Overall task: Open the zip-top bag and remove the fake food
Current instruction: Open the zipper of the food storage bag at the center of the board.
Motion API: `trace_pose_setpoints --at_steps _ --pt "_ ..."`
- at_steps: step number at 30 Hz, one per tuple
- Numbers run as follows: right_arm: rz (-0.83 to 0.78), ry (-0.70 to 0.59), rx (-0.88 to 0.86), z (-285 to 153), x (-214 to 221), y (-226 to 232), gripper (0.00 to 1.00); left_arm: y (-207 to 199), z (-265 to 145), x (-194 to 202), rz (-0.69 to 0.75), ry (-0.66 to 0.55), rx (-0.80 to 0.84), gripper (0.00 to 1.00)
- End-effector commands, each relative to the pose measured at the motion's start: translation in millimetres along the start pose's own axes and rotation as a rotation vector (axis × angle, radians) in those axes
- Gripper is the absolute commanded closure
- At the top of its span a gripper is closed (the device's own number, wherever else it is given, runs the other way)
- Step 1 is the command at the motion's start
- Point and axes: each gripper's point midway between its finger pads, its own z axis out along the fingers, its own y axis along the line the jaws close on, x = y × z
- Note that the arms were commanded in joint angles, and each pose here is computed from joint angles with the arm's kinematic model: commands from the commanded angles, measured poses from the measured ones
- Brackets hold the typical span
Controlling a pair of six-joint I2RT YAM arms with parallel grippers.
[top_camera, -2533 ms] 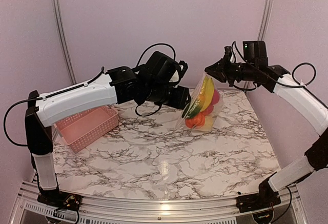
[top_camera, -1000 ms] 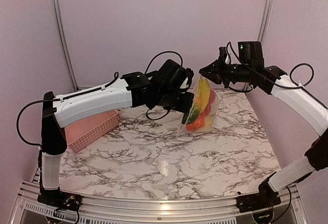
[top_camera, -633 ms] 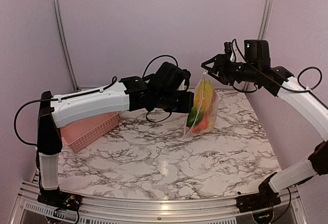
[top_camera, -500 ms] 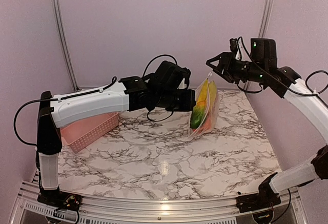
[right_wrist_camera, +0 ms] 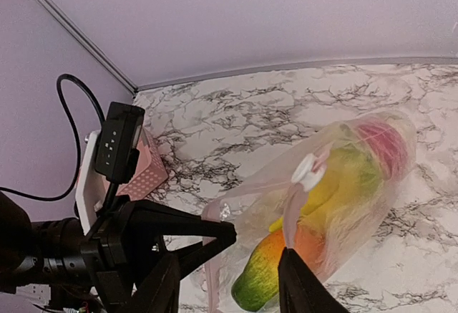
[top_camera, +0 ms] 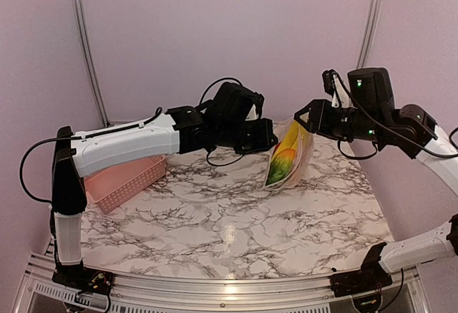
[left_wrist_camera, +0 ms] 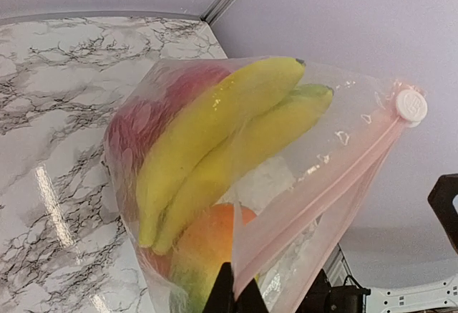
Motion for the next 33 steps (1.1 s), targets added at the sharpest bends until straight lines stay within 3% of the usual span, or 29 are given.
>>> trace_pose_setpoints --at_steps 1,12,20,28,33 --pt "-0.032 0.016 0.154 -16.2 20.4 -18.5 0.54 -14.9 -13.2 -19.6 -0.033 -0.05 0.063 1.0" --pt "0.027 0.117 0.219 -1.4 91.1 -32.9 0.63 -17.6 -11.6 -19.1 -0.036 -0.034 0.089 1.0" --pt "0.071 0.077 0.266 -3.3 95.9 -49.9 0.62 -16.3 -13.5 -19.8 -0.035 -0.037 0.092 1.0" --pt "0.1 0.084 0.189 20.2 102.3 -30.8 0.67 -15.6 -14.8 -18.4 -0.032 -0.033 0.093 1.0" --pt "0.094 0.052 0.198 13.3 94.1 -33.5 0.66 -20.1 -26.5 -25.6 -0.004 -0.049 0.087 1.0"
